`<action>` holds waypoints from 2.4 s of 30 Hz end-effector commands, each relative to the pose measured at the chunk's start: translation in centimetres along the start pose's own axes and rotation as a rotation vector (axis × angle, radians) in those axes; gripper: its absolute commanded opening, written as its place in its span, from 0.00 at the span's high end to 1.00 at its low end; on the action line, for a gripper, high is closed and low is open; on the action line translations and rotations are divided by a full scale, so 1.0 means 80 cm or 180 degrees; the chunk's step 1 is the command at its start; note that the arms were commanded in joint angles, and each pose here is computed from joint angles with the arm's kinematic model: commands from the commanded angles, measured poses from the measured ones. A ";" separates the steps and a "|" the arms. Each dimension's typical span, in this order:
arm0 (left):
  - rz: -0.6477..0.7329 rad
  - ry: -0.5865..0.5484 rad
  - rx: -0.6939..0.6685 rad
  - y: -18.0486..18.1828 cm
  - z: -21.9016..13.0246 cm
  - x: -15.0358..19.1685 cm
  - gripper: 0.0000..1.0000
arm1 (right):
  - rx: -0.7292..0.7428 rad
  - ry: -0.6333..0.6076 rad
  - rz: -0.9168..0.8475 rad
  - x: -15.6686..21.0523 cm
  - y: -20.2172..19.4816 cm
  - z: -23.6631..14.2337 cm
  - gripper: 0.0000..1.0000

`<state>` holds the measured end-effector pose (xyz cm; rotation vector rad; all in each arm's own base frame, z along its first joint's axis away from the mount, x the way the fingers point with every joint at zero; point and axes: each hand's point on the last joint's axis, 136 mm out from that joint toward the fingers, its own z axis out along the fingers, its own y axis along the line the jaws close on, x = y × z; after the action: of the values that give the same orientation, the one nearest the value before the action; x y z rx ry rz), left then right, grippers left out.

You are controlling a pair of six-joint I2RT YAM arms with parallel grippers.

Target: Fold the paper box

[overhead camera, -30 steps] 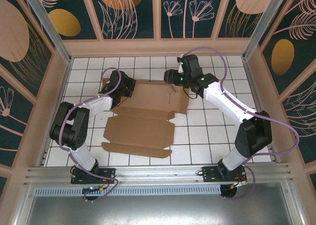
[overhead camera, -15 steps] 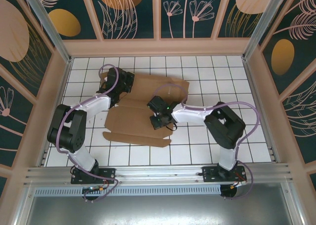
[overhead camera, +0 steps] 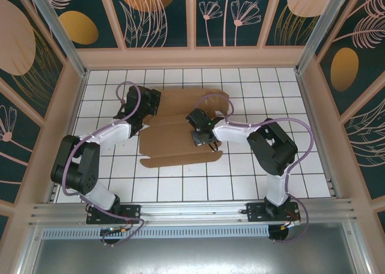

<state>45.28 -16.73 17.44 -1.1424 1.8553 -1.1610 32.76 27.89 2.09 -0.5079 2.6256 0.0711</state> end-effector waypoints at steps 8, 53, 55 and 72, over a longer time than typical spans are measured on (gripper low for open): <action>0.0135 0.0091 -0.0328 0.043 0.004 0.029 1.00 | 0.0331 0.0024 -0.0145 0.008 -0.037 0.027 0.89; 0.0081 -0.0019 -0.0639 0.075 0.025 0.030 1.00 | -0.1613 -0.0582 0.2018 -0.203 -0.067 -0.117 0.26; 0.0079 -0.0016 -0.0634 0.074 0.025 0.030 1.00 | -0.1738 -0.0629 0.2036 -0.208 -0.061 -0.117 0.27; 0.0071 0.0015 -0.0641 0.077 0.025 0.032 1.00 | -0.2364 -0.0812 0.2419 -0.200 -0.069 -0.111 0.69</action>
<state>45.93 -18.94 16.67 -1.1378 1.8399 -1.1271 44.12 27.77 16.77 0.2888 2.3471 1.2717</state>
